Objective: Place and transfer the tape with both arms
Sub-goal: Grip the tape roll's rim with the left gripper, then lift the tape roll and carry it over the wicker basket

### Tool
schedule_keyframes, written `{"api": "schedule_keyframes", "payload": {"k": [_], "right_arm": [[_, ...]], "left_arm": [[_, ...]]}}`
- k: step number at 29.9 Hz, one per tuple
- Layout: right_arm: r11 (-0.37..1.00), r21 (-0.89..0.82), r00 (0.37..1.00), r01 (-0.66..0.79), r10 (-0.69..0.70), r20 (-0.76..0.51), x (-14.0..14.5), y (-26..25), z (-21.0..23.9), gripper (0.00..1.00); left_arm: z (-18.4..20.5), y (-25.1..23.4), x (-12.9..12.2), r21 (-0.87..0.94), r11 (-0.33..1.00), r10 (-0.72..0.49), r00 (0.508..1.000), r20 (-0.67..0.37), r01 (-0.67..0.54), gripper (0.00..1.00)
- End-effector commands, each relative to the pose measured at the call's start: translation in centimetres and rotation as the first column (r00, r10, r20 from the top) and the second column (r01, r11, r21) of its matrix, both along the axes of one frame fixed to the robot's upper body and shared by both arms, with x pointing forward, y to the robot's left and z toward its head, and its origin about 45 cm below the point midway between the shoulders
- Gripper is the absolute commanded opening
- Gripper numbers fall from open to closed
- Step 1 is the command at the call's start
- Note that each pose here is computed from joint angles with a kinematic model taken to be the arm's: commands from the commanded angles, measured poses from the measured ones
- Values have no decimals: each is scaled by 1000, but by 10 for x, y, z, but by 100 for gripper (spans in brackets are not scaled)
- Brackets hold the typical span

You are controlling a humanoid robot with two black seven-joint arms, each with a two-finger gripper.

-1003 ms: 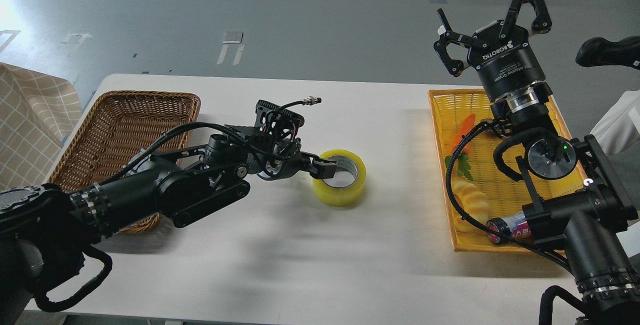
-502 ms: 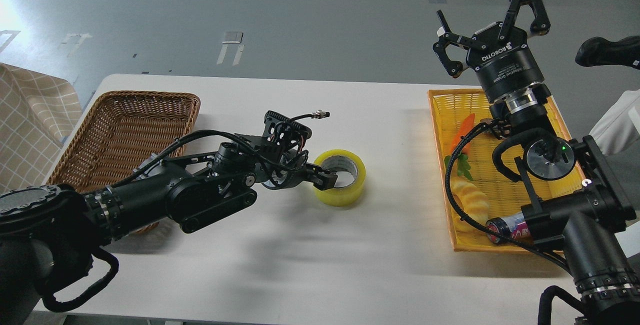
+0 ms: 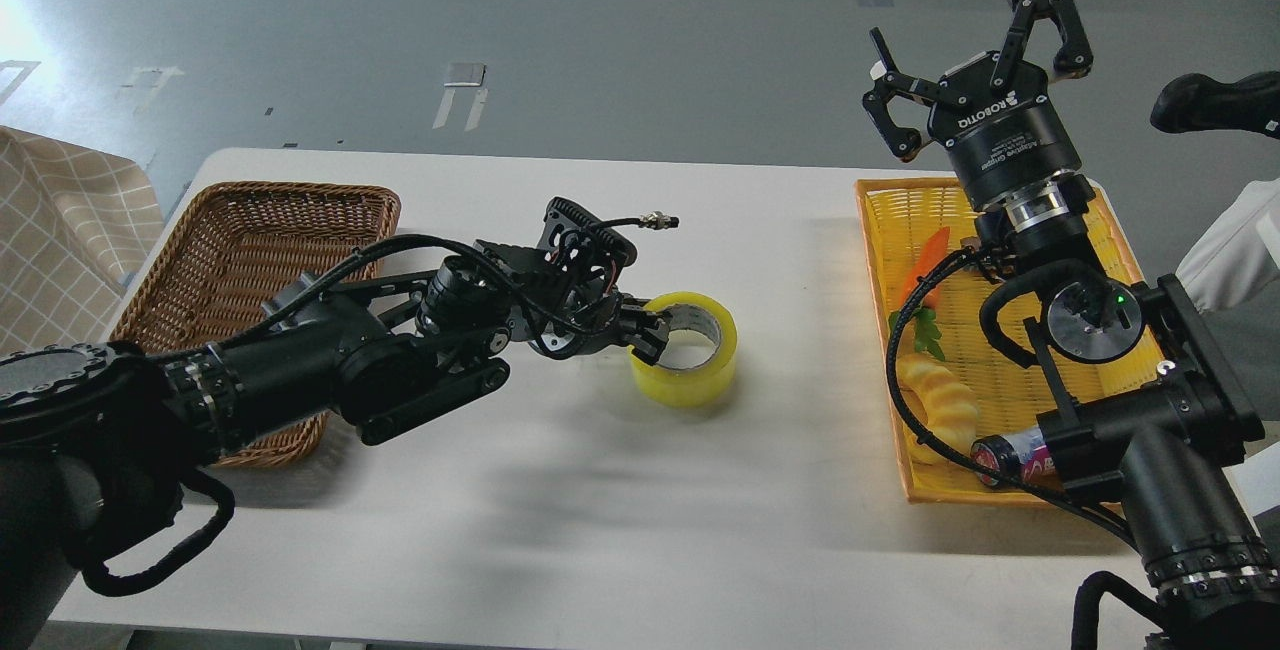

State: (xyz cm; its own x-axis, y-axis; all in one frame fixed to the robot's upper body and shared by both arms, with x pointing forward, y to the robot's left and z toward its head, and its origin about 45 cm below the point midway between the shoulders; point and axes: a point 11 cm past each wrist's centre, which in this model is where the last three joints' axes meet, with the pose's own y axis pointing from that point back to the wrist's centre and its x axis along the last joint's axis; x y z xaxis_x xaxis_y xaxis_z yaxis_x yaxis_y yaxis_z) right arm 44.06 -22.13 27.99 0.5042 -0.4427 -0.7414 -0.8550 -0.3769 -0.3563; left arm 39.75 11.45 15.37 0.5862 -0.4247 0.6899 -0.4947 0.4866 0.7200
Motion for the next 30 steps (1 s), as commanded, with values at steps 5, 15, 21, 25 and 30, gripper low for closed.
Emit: {"api": "schedule_keyframes", "payload": {"k": [5,15,21,25,30], "right_arm": [[1000,2,1000,-1,1,2,0,0,1,100],[1000,3,1000,2,-2,2,0,-1,1,100],[1000,3,1000,-1,0,1,0,0,1,100],[1000,3,1000,0,0,1,0,0,1,100],[1000,5,1000,-3,3,-1,0,2,0,100]], "left_arm": [[27,19,20,6,1000,23,998,52,-23,0],[86,116,45,58,988,131,982,135,-140,0],[105,184,43,101,969,210,965,158,-227,0],[116,217,40,119,954,253,952,174,-275,0],[128,256,33,140,934,301,935,189,-330,0]]}}
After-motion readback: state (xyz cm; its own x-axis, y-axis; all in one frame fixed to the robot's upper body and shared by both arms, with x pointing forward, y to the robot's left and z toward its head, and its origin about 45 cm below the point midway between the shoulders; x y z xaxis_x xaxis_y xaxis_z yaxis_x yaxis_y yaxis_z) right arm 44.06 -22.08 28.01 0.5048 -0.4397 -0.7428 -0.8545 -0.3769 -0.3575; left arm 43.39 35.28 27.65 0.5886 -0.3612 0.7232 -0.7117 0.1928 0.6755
